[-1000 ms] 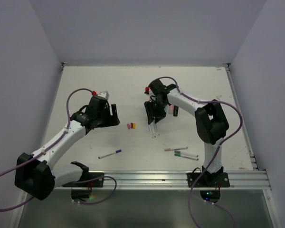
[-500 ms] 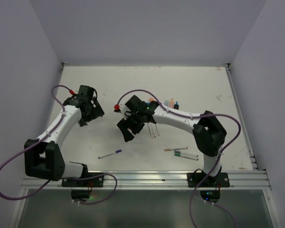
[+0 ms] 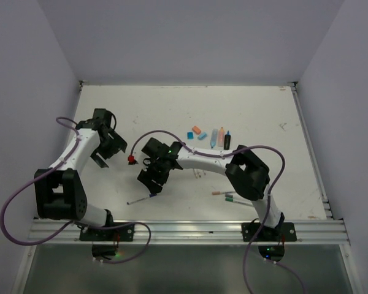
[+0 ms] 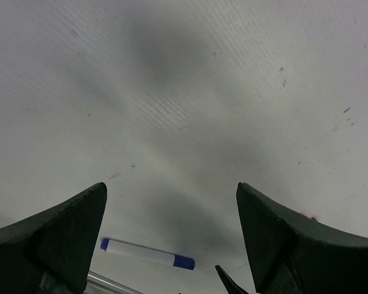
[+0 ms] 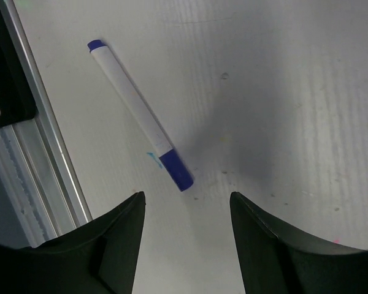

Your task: Open the pen caps

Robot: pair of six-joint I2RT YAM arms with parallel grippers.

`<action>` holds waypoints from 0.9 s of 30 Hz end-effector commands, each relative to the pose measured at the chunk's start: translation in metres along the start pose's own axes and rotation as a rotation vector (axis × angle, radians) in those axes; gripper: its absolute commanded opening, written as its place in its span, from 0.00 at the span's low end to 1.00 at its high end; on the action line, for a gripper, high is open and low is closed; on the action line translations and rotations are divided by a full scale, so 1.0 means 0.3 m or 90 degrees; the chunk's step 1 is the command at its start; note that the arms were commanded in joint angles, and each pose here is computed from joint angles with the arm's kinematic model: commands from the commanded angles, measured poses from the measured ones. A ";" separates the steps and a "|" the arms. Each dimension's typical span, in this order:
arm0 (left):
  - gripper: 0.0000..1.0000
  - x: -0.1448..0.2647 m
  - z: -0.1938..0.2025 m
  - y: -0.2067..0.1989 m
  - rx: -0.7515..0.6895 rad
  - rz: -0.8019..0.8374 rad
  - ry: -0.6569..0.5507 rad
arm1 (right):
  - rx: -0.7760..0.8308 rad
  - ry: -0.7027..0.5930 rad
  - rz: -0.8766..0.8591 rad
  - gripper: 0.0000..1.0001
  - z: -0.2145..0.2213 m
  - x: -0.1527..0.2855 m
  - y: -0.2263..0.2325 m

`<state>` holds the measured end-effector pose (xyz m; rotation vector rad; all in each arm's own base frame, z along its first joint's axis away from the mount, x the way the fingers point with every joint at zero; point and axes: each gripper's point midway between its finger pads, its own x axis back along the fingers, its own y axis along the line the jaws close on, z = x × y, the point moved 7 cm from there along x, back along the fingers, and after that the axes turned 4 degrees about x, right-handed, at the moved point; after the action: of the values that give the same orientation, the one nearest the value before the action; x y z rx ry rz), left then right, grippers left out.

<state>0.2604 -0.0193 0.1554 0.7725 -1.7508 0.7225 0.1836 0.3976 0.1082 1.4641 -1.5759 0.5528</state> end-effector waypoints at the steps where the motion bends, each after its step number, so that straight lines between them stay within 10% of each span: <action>1: 0.88 0.017 0.027 0.027 0.046 0.003 0.013 | 0.056 -0.007 -0.007 0.61 -0.047 0.001 0.032; 18: 0.89 0.028 0.045 0.077 0.077 -0.012 0.007 | 0.095 0.027 0.057 0.50 -0.020 -0.141 0.052; 27: 0.89 0.014 0.034 0.084 0.104 -0.003 0.025 | 0.136 0.065 0.088 0.25 0.036 -0.151 0.099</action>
<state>0.2343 -0.0156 0.1494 0.8452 -1.6686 0.8279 0.1597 0.4244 0.0784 1.4628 -1.5966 0.8006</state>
